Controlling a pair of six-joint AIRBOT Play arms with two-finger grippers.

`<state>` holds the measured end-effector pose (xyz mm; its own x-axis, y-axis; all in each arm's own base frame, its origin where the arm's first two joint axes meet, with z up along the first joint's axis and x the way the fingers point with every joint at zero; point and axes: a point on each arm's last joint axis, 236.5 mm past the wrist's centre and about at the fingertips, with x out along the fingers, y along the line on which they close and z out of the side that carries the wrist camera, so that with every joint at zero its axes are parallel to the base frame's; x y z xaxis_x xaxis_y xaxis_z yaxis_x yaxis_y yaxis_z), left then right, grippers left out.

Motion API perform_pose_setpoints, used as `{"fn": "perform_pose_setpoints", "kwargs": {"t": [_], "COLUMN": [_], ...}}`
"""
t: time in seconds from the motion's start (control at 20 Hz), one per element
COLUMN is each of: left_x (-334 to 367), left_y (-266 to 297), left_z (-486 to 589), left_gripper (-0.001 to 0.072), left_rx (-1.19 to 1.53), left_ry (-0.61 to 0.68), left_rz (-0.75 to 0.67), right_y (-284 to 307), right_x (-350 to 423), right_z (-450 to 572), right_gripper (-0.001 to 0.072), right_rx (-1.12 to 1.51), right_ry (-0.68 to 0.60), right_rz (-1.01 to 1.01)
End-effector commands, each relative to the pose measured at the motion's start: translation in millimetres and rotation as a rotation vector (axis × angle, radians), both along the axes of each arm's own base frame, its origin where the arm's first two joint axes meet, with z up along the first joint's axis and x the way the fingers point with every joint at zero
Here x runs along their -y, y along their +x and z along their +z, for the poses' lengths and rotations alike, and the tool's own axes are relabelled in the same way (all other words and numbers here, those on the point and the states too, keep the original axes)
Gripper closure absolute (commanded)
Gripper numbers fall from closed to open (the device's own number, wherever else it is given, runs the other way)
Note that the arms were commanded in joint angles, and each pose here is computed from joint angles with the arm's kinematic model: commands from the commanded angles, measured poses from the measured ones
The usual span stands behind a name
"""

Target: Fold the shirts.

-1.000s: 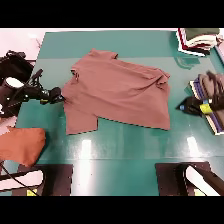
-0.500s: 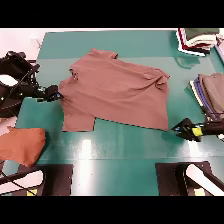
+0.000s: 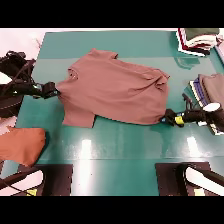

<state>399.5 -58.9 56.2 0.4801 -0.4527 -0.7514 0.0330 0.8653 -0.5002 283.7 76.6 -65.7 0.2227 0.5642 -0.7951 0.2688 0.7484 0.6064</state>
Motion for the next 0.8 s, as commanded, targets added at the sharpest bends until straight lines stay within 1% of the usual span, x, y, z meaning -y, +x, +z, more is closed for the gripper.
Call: {"fn": "perform_pose_setpoints", "kwargs": {"t": [0.0,0.15,0.25,0.35,0.45,0.6,0.7,0.75], "left_x": [-2.4,0.3,4.8,12.3,20.9,30.3,30.5,30.1], "left_y": [-1.6,-14.8,-43.7,-88.4,-138.7,-202.7,-220.7,-219.4], "left_z": [67.0,186.7,285.7,378.1,452.6,526.4,548.1,547.5], "left_gripper": [0.0681,0.0681,0.0682,0.0681,0.0682,0.0682,0.0682,0.0682], "left_rx": [0.163,0.437,0.673,0.903,1.092,1.316,1.396,1.393], "left_ry": [0.038,0.063,0.087,0.116,0.117,0.126,0.123,0.122], "left_rz": [0.007,0.028,0.040,0.041,0.052,0.061,0.078,0.079], "right_y": [32.4,59.2,58.9,39.7,9.1,-30.0,-43.6,-45.6], "right_x": [-6.6,1.9,11.9,21.4,28.0,35.4,40.7,44.5], "right_z": [66.0,188.4,287.6,385.3,464.2,538.1,562.1,569.4], "right_gripper": [0.0696,0.0697,0.0697,0.0697,0.0696,0.0697,0.0697,0.0697], "right_rx": [0.210,0.539,0.784,1.019,1.200,1.352,1.369,1.361], "right_ry": [-0.061,-0.136,-0.210,-0.297,-0.392,-0.537,-0.623,-0.650], "right_rz": [0.080,0.078,0.050,0.004,-0.036,-0.081,-0.088,-0.094]}}
